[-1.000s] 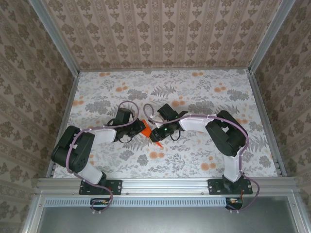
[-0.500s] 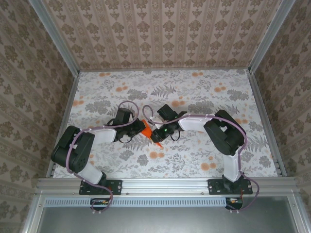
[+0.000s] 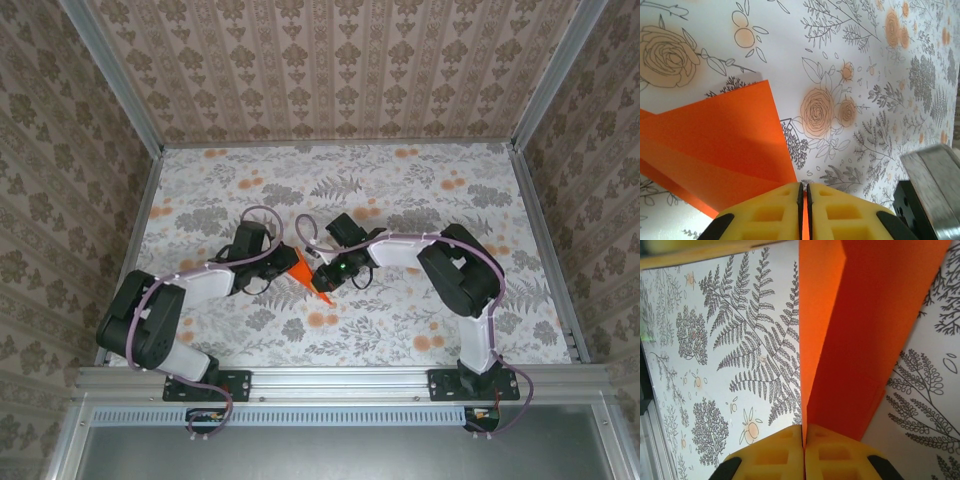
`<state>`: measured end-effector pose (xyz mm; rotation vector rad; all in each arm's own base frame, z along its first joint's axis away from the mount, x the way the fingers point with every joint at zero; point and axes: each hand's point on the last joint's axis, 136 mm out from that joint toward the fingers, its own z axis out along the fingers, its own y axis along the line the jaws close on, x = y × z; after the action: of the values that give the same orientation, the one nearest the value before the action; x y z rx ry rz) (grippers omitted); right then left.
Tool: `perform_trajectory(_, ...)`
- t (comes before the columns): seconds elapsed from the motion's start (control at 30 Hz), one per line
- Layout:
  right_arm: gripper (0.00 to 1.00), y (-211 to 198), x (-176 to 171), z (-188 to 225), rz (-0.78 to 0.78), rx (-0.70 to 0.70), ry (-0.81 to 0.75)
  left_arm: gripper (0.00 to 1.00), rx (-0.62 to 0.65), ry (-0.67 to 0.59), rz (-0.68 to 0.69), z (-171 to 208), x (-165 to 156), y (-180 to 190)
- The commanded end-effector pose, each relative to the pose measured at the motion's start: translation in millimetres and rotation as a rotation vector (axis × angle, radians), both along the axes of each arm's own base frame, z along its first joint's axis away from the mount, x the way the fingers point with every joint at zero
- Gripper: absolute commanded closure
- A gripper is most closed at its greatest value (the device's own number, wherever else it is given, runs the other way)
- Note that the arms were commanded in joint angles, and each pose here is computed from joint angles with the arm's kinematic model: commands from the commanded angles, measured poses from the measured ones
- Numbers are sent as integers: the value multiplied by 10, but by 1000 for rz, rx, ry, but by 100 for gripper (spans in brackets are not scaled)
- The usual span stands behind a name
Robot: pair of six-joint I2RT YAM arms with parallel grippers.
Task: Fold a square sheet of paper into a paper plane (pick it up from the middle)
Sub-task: Fold the wing for the fifth time at the center of the table.
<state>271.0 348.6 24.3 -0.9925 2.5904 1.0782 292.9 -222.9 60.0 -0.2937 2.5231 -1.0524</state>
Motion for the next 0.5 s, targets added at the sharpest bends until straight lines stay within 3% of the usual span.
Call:
perform_trajectory(0.0, 93, 48, -32, -18, 12, 27, 66, 87, -3, -17, -52, -16, -110, -54)
perform_trajectory(0.47, 93, -16, -29, -219, -16, -41, 156, 87, 23, 14, -67, -210, -212, -117)
